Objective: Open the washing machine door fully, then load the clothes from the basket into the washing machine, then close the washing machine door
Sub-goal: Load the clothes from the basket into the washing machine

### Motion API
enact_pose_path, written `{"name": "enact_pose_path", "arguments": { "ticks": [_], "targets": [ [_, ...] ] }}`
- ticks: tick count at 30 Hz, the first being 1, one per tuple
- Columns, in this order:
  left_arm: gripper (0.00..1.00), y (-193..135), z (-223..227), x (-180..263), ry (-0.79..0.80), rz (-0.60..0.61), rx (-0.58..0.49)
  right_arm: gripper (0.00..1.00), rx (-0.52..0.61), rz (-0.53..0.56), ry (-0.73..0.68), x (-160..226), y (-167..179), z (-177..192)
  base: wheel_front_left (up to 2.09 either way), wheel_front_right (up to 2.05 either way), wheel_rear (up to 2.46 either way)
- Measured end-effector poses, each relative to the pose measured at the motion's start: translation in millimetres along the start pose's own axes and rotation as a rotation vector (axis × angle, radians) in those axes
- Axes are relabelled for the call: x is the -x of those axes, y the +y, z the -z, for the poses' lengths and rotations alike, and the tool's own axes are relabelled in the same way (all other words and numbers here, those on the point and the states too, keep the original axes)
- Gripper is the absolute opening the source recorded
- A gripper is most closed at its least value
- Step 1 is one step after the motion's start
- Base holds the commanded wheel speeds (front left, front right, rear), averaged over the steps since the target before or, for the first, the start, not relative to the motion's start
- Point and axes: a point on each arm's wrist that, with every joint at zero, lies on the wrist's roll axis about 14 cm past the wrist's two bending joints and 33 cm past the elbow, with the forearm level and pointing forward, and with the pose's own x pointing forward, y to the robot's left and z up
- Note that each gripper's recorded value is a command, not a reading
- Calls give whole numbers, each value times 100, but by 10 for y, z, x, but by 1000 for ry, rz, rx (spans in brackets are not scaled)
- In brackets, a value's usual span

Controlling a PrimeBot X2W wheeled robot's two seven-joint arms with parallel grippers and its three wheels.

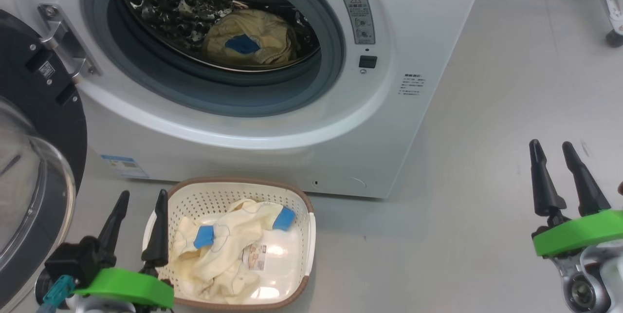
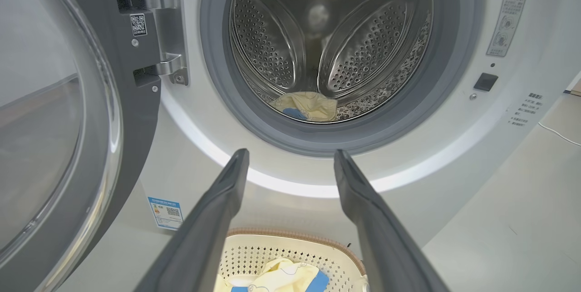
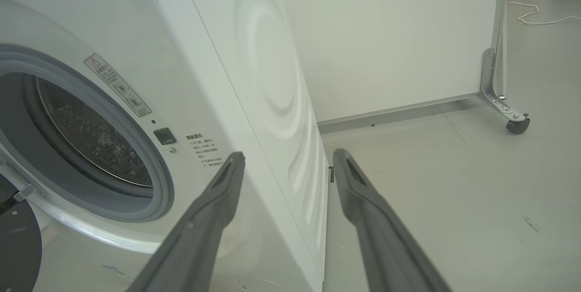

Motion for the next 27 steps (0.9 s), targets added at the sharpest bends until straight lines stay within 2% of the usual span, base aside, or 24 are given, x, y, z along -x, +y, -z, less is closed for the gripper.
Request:
{"name": "enact_pose_path", "arguments": {
  "ticks": [13,27],
  "targets": [
    [100,56,614,-39,178,-12,28,100,-3,32,46,-100,-80,191,0,0,0],
    [100,65,1545,-352,432,-4,110,100,-13,57,65,-544,-133,433,0,0,0]
  ]
}}
